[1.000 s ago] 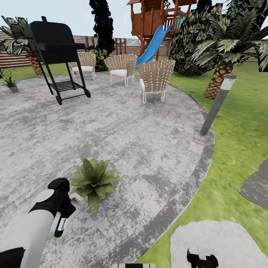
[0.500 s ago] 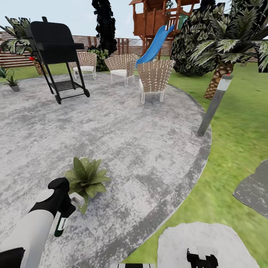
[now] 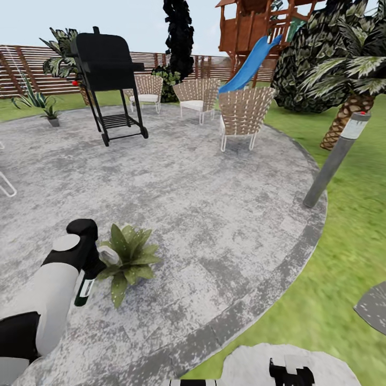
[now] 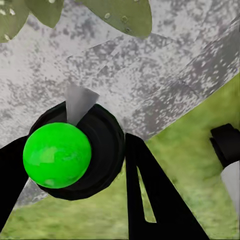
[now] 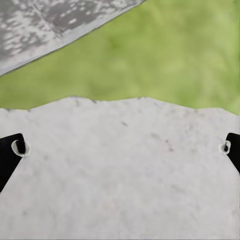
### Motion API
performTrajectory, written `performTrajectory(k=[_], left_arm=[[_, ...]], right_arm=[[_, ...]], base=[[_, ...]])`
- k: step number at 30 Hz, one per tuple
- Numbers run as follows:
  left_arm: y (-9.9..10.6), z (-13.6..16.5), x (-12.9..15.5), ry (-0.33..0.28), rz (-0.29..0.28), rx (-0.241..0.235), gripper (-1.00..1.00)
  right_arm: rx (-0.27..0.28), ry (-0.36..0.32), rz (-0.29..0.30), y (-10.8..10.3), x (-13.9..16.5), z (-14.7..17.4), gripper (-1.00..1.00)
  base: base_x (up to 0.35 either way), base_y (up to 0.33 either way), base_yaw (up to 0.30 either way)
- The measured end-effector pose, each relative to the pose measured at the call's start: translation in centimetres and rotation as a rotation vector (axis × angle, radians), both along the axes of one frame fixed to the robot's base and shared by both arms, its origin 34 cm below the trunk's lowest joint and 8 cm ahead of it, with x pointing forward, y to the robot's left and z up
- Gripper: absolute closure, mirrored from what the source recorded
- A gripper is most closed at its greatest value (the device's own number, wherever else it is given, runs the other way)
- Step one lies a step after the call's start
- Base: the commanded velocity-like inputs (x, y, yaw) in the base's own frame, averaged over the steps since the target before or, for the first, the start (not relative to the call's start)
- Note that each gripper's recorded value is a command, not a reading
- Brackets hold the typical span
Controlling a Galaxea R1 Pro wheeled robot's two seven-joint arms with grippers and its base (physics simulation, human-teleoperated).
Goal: Pick up the pesticide atomizer in the garden and spray insectifuge to fully cover both potted plants in the garden.
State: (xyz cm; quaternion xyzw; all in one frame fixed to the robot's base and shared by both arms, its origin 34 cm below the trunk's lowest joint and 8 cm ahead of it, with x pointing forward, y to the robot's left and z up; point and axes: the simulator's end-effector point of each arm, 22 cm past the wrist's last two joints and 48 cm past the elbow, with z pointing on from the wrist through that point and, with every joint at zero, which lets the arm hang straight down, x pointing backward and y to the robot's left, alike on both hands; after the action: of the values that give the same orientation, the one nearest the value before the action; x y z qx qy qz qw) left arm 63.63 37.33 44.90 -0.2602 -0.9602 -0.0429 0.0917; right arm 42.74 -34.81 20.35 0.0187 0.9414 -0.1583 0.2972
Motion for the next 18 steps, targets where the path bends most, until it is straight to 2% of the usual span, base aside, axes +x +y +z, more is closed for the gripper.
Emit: performTrajectory(k=[3,6,10,13,15,18], left_arm=[[1.8,0.9,0.3,0.006,-0.014,0.082,1.0],[2.4,2.0,1.2,-0.009,-0.02,0.109,1.0],[2.3,2.0,1.3,0.003,-0.073,0.102,1.0],[2.2,1.8,1.1,0.014,-0.088,0.101,1.0],[2.0,1.4,0.7,0.026,-0.102,0.098,1.0],[1.9,1.0,0.3,0.045,-0.165,0.085,1.0]], right_arm=[[-0.001,0.002,0.001,-0.1,-0.1,0.0,-1.0],[-0.001,0.003,0.002,-0.1,-0.1,0.0,-1.0],[-0.001,0.002,0.002,-0.1,-0.1,0.0,-1.0],[-0.001,0.001,0.0,-0.1,0.0,0.0,-1.0],[0.0,0.002,0.0,0.0,0.0,0.0,-1.0],[0.001,0.001,0.0,0.1,0.0,0.0,-1.0]], base=[[0.322,-0.018,0.018],[0.333,-0.003,0.003],[0.335,0.0,0.0],[0.309,0.0,0.0],[0.106,0.0,0.093],[0.015,0.0,0.246]])
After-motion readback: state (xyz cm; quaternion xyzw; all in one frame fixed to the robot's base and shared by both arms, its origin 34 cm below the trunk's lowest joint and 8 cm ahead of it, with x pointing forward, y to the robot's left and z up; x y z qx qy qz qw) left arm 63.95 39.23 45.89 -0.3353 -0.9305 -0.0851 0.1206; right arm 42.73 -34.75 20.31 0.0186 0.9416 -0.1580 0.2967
